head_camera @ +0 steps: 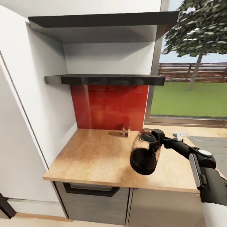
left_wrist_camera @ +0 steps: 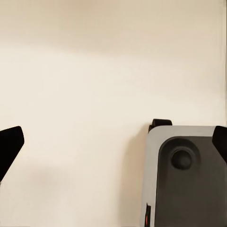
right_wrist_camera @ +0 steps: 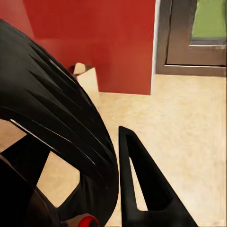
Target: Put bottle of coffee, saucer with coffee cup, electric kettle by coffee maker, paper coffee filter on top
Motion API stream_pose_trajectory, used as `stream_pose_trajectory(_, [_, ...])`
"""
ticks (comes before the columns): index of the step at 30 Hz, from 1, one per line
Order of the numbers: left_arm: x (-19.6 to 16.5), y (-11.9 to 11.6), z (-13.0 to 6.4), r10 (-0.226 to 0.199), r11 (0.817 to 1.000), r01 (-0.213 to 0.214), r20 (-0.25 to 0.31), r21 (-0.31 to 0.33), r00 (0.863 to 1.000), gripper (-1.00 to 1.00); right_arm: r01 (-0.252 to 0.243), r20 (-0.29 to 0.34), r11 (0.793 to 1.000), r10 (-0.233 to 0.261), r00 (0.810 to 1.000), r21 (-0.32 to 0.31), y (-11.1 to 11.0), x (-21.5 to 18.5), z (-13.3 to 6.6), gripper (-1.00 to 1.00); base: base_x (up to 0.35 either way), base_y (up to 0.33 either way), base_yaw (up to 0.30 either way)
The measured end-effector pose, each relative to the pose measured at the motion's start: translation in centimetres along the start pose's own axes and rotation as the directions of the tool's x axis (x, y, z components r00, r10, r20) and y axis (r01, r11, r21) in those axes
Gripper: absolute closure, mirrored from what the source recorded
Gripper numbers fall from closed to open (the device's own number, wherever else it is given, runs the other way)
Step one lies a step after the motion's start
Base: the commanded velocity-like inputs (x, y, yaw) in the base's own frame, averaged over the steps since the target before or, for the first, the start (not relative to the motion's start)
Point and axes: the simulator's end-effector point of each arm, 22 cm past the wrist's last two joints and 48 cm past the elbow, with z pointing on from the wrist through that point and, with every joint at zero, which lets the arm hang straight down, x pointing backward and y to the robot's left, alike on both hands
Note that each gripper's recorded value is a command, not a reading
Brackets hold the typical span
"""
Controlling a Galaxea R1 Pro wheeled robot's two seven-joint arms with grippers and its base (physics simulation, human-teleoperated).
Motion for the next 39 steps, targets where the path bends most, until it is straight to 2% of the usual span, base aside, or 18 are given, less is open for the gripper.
stream_pose_trajectory(39, [-1.0,-0.2,0.0,-0.004,1.0,0.004,0.028,0.002,1.0,-1.0,0.023,0.068,1.0,-0.023,0.997,0.006,0.4,-3.4,-1.6,1.0,0.0,0.0,-0.284])
